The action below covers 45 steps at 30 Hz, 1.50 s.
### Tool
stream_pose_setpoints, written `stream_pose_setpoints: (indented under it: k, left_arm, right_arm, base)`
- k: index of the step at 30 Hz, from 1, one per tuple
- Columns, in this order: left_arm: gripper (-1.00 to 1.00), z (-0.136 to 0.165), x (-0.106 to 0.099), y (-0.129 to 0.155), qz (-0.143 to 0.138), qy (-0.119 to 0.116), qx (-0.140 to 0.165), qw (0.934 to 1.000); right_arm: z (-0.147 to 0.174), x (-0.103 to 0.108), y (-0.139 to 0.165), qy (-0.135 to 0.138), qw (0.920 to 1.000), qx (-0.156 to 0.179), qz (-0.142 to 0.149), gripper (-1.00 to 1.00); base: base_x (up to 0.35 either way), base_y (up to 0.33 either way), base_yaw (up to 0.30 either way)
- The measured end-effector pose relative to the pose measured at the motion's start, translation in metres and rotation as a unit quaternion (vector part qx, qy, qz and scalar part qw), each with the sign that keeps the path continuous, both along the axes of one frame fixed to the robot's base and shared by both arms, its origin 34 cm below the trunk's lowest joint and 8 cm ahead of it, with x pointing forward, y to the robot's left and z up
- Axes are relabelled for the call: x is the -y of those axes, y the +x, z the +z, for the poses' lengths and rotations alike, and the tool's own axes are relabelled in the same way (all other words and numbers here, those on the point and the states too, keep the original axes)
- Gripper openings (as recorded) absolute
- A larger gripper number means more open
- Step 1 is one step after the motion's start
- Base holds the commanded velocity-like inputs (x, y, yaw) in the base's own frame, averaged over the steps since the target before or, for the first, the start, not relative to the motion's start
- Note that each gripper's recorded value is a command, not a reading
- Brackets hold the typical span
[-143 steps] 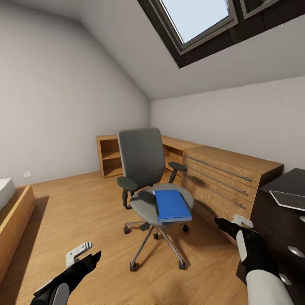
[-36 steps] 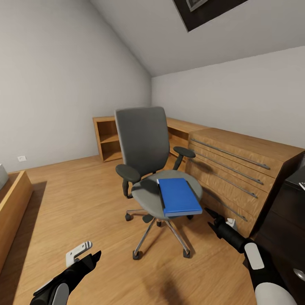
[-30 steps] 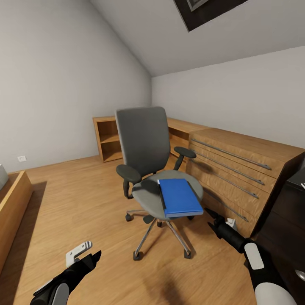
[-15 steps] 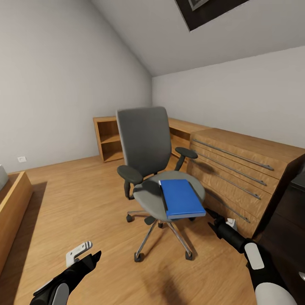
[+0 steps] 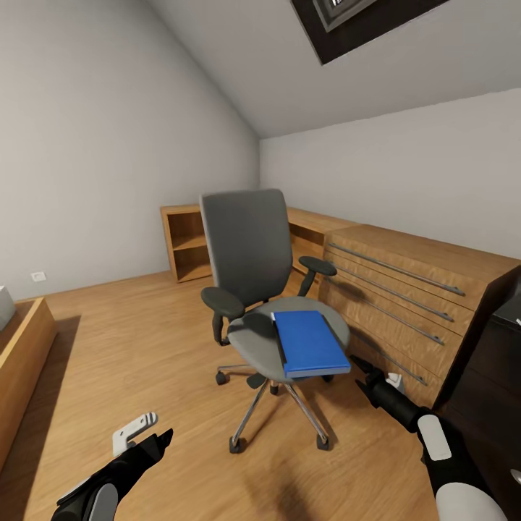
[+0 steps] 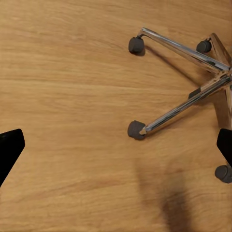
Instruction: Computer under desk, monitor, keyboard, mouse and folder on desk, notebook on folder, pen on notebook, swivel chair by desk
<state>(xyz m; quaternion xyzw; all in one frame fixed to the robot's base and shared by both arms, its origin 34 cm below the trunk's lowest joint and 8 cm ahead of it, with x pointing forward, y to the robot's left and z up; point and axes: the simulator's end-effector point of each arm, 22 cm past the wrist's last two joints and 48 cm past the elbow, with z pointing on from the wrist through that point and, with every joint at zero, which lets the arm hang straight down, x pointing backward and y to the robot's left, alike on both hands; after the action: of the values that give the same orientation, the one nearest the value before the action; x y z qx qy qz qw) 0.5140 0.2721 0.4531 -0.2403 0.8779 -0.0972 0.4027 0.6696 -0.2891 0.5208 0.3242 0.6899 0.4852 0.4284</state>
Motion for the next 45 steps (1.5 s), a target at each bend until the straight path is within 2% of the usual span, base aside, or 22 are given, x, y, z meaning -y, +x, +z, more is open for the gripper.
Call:
stream_pose_setpoints:
  k: [34, 45]
  left_arm:
    - [1.0, 0.0, 0.0, 0.0, 0.0, 0.0, 0.0, 1.0]
    - [1.0, 0.0, 0.0, 0.0, 0.0, 0.0, 0.001, 1.0]
  right_arm:
    - [0.001, 0.0, 0.0, 0.0, 1.0, 0.002, 0.001, 1.0]
    - [-0.012, -0.007, -0.004, 0.011, 0.9998, -0.013, 0.005, 1.0]
  base:
    - [-0.028, 0.021, 0.0]
    - [0.006, 0.001, 0.0]
